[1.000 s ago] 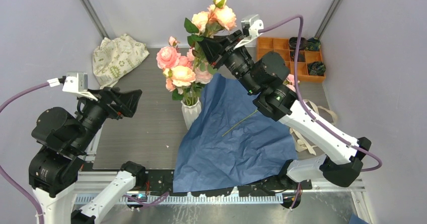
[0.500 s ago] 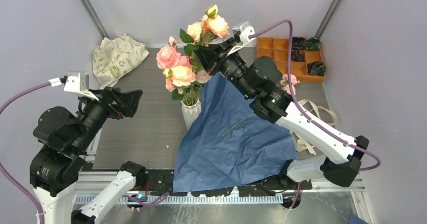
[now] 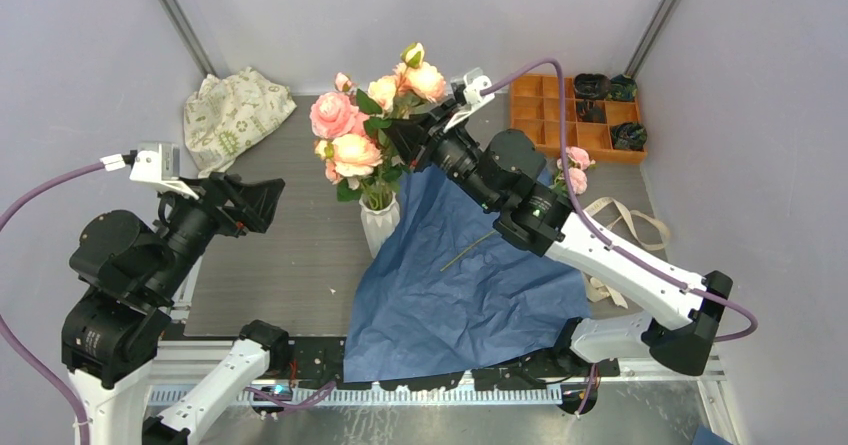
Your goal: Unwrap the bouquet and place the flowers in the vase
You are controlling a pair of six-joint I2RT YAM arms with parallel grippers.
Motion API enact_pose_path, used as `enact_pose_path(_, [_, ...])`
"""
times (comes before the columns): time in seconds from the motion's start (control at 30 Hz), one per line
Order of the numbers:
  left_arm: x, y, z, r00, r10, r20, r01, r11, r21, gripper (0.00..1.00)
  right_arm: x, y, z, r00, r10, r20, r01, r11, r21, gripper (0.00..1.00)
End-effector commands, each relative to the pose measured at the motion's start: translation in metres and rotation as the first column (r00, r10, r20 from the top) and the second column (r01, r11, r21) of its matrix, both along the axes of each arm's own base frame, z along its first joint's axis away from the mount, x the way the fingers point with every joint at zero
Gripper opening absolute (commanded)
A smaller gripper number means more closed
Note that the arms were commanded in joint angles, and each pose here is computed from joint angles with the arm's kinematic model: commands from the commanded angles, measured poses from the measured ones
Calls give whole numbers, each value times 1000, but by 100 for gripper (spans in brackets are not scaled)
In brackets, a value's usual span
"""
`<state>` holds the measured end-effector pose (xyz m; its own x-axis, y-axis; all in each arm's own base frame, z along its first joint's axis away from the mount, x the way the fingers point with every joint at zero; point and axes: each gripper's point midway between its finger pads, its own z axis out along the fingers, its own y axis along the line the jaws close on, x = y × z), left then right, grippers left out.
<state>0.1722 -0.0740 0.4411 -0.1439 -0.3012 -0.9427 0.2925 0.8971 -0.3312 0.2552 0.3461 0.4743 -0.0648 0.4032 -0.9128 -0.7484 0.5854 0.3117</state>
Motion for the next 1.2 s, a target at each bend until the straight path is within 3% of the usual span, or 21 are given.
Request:
enact_pose_path(0.0, [3,1,10,999,9,39,-9,1000,-14,85,-11,-5,6,1000,19,-11,-19,998,54,1])
enact_pose_path(1.0, [6,-1,7,999,5,35,-5,1000,-14,85,1,33,-119,979,8,-206,-32,993,-113,1])
enact_pose_path(1.1, [7,-1,6,1000,6,31,-6,1000,-14,85,0,33,-124,978,4,-210,-31,992,-124,7])
enact_pose_path(1.17, [7,-2,5,1000,5,29,-5,1000,-12,85,-1,32,-126,977,3,-212,-30,991,-127,17])
